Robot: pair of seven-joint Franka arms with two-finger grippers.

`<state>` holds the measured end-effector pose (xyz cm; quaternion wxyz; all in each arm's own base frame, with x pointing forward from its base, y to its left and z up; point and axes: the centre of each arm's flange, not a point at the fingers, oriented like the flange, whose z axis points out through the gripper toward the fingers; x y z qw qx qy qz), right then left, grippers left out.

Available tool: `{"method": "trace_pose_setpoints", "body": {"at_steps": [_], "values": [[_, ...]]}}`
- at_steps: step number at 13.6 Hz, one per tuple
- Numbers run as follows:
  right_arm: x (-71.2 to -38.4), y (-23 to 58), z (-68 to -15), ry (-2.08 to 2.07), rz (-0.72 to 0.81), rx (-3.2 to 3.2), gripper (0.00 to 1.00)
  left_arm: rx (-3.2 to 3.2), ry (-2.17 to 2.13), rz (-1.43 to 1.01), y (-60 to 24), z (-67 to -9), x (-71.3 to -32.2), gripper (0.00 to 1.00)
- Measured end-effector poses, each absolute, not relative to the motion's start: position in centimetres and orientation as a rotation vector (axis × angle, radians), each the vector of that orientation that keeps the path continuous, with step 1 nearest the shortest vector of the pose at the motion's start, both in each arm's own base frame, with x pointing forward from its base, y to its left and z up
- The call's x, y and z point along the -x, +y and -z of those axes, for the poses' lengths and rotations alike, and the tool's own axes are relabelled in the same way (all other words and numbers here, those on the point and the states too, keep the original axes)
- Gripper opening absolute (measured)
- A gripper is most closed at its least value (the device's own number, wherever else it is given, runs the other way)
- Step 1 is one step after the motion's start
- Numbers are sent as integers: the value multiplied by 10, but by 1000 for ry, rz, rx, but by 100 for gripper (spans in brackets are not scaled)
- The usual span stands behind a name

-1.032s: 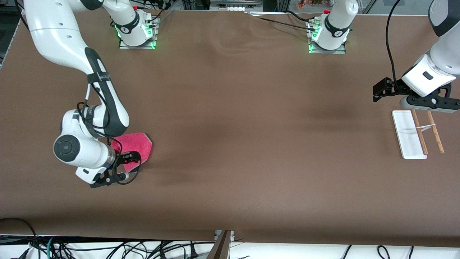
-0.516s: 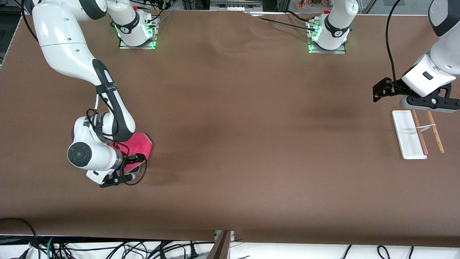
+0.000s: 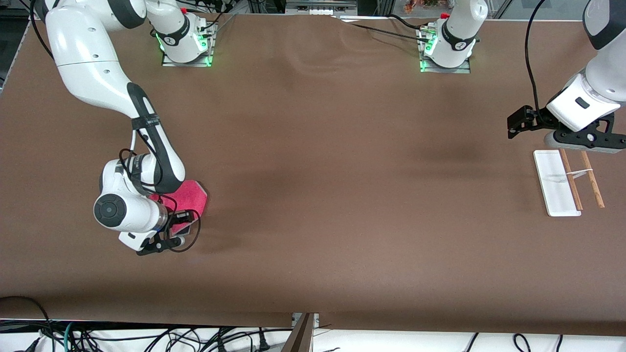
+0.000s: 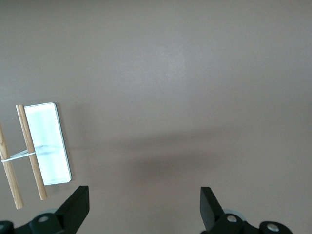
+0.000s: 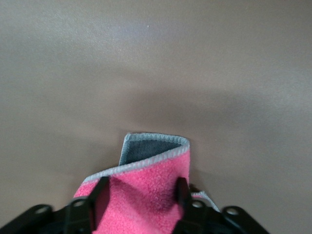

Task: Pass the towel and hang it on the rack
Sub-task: 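Close the right gripper on the pink towel's corner, then lift the towel with the right gripper while the left gripper approaches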

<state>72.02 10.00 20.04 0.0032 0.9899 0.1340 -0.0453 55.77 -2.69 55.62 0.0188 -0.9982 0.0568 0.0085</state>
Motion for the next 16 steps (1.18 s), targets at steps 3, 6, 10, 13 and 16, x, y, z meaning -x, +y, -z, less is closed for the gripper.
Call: {"method": "trace_pose_setpoints", "body": {"at_steps": [3,6,10,13,16], "values": [[-719,100,-195,421,155,-3103,41,3099,176,-26,-27,-556,-558,100],[-719,100,-195,433,157,-3102,5,3099,176,-26,-27,-556,-558,100],[-722,111,-219,455,151,-3109,2,3099,176,-26,-27,-556,-558,100],[-722,151,-290,542,121,-3129,2,3099,176,-26,-27,-556,-558,100],[-711,204,-369,648,70,-3121,2,3099,176,-26,-27,-556,-558,100]]}}
